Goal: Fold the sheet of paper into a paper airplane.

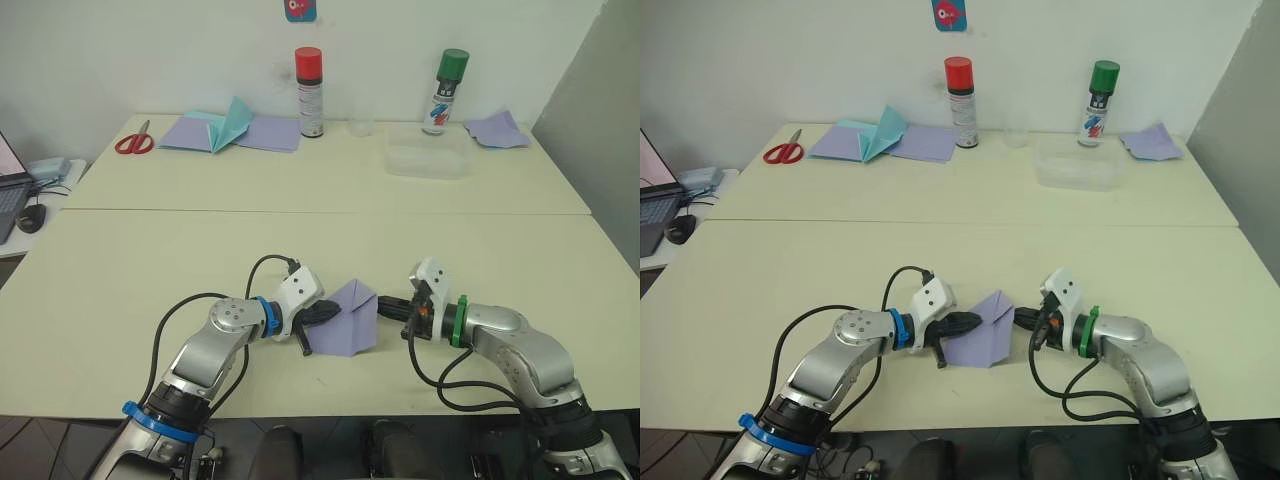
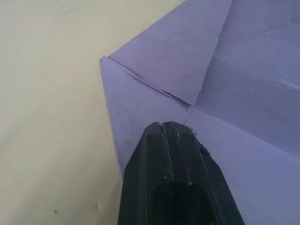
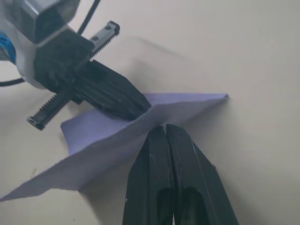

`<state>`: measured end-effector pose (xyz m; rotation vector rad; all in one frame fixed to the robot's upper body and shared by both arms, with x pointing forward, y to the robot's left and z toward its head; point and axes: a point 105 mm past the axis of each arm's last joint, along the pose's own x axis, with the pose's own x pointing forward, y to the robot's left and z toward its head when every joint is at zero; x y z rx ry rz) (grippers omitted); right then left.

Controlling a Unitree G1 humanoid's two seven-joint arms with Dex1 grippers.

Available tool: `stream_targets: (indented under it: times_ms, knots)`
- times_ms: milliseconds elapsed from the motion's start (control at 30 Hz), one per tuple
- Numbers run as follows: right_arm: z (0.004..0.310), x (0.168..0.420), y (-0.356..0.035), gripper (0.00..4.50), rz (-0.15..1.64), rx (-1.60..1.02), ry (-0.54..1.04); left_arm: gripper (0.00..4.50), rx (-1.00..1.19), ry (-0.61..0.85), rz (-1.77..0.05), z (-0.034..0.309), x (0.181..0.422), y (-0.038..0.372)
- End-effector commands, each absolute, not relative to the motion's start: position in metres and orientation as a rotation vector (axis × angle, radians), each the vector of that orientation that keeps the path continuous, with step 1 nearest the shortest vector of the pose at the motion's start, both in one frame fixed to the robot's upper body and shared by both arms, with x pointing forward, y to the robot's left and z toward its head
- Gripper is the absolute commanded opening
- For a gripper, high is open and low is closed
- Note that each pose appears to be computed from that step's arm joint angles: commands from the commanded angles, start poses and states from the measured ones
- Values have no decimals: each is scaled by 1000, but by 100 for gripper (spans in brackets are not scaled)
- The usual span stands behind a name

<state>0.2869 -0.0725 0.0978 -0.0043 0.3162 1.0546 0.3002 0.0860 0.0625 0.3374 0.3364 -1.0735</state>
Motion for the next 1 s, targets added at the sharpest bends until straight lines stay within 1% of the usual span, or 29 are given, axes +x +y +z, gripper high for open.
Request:
stream_targets:
  times_ms: [33,267,733,867,1000]
  knots:
    - [107,288,-57,0,1087,-12,272,1,331,438,-1058,39,295,90]
    - [97,297,-47,0,1075,-38,279,1,327,441,-1059,39,294,90]
    - [84,300,-37,0,1082,-69,285,1,326,440,-1055,39,292,93]
    - [75,298,-33,0,1088,-104,303,1,338,454,-1042,38,292,99]
    - [68,304,-32,0,1055,-151,312,1,338,465,-1005,40,291,112]
